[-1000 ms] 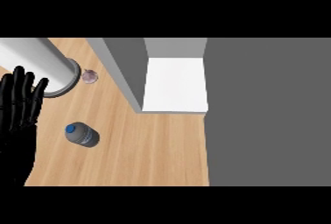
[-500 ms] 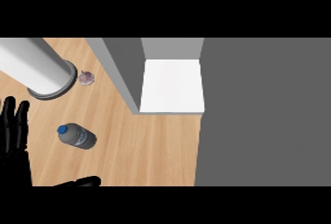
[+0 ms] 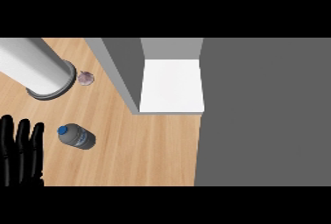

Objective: Pick up the bottled water, place it into the cabinet and close the cabinet

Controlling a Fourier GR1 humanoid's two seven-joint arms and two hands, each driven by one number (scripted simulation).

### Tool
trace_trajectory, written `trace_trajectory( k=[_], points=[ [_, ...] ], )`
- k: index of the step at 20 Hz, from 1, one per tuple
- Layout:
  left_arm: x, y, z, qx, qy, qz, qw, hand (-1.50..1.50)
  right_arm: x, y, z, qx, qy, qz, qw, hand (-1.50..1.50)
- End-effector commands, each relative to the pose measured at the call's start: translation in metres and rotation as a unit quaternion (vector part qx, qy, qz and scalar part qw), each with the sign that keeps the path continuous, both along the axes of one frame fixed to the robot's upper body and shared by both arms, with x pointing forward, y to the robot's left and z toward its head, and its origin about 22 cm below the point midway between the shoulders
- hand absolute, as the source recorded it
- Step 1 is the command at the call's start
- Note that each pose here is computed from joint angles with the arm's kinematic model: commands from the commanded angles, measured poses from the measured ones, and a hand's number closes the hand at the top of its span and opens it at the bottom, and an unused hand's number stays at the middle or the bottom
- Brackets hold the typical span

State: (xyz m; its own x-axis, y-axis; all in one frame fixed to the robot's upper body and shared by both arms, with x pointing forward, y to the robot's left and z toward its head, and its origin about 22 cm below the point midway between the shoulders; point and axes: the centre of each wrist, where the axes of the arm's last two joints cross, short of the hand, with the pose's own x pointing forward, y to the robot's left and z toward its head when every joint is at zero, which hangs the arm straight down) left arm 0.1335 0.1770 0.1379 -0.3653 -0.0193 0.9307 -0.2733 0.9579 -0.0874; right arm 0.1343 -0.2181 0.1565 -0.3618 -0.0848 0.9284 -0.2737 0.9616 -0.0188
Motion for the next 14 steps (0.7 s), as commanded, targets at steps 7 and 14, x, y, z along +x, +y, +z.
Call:
trace_trajectory(
  k=[7, 14],
  points=[
    [-0.019, -0.021, 0.014, 0.004, -0.003, 0.040, 0.9992, -1.50, -0.027, 0.010, 0.023, 0.006, -0.012, 0.004, 1.000, -1.50],
    [-0.013, -0.033, -0.004, 0.017, 0.009, 0.042, 0.9989, -1.50, -0.031, 0.010, 0.033, 0.019, -0.019, -0.012, 1.000, -1.50]
  ],
)
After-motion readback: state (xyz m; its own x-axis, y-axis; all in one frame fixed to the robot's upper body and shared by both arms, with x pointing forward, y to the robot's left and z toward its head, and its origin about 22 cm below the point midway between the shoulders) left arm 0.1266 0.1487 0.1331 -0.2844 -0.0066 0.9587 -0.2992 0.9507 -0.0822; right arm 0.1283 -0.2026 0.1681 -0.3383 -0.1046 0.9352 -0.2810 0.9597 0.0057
